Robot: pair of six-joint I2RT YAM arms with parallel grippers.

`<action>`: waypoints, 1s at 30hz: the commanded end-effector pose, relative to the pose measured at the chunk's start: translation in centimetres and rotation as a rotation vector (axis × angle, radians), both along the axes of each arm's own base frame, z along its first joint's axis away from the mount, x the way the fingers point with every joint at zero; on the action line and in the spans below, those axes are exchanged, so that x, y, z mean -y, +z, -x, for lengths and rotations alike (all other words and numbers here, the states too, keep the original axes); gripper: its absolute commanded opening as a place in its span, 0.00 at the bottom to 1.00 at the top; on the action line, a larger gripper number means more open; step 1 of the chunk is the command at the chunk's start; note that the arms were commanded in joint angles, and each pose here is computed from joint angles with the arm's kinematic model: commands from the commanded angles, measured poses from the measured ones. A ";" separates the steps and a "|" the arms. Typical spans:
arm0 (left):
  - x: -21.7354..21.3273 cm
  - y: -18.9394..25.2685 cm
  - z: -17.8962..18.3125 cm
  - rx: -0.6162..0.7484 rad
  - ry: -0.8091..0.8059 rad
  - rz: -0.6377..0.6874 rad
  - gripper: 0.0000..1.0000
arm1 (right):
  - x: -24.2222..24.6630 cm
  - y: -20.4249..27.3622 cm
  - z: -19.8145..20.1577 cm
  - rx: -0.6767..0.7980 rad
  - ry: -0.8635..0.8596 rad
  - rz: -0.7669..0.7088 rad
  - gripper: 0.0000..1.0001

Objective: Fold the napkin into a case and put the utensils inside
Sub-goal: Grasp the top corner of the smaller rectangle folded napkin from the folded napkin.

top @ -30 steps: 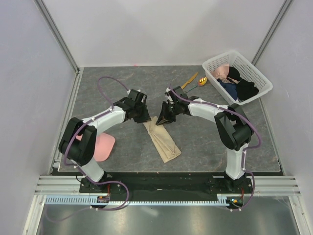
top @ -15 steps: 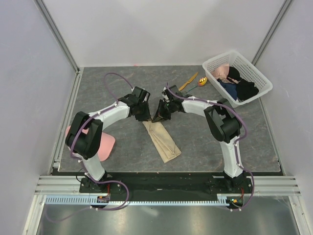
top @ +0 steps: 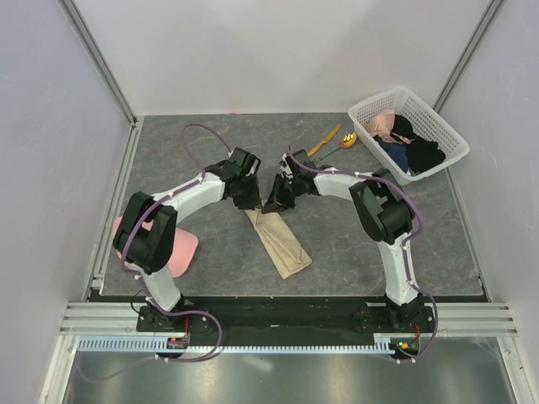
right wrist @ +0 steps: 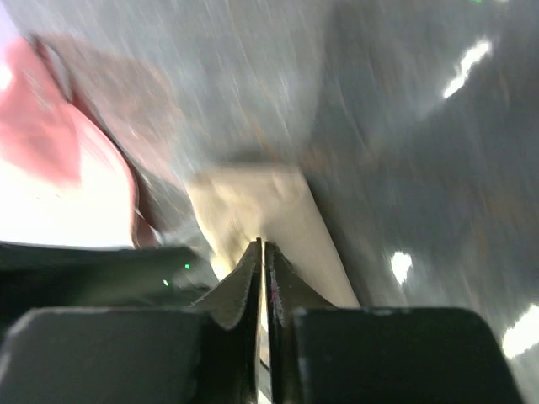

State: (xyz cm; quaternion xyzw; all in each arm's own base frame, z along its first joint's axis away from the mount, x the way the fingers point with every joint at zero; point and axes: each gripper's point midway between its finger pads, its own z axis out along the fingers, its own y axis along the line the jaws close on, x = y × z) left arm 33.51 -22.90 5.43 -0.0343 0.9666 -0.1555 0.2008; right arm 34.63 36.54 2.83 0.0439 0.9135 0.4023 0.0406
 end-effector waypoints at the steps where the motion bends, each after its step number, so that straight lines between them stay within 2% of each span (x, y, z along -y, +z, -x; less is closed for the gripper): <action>1: -0.3 5.9 1.1 0.077 0.034 0.076 0.35 | 3.0 3.7 2.7 0.076 0.079 0.059 0.15; 2: -0.3 6.0 1.8 0.067 0.039 0.091 0.35 | 3.8 4.5 3.4 0.126 0.121 0.080 0.18; 5: 0.0 5.7 4.9 -0.006 0.065 0.188 0.30 | 6.2 4.9 6.3 0.120 0.203 0.179 0.25; 6: -0.2 4.1 6.6 -0.073 0.100 0.213 0.29 | 6.5 5.1 6.9 0.137 0.232 0.201 0.30; 10: 2.3 3.3 10.3 -0.198 0.111 0.413 0.25 | 7.7 5.0 9.3 0.205 0.358 0.361 0.39; 14: 2.7 2.3 11.5 -0.226 0.165 0.437 0.23 | 7.5 5.1 11.1 0.266 0.433 0.466 0.47; 19: 2.0 0.8 12.1 -0.267 0.272 0.420 0.23 | 6.9 4.3 12.2 0.299 0.489 0.549 0.48; 24: 1.6 -2.2 13.7 -0.370 0.334 0.381 0.18 | 6.2 4.2 12.4 0.326 0.517 0.595 0.43; 30: 1.0 -3.6 14.4 -0.369 0.376 0.366 0.16 | 5.9 3.8 12.0 0.347 0.529 0.627 0.40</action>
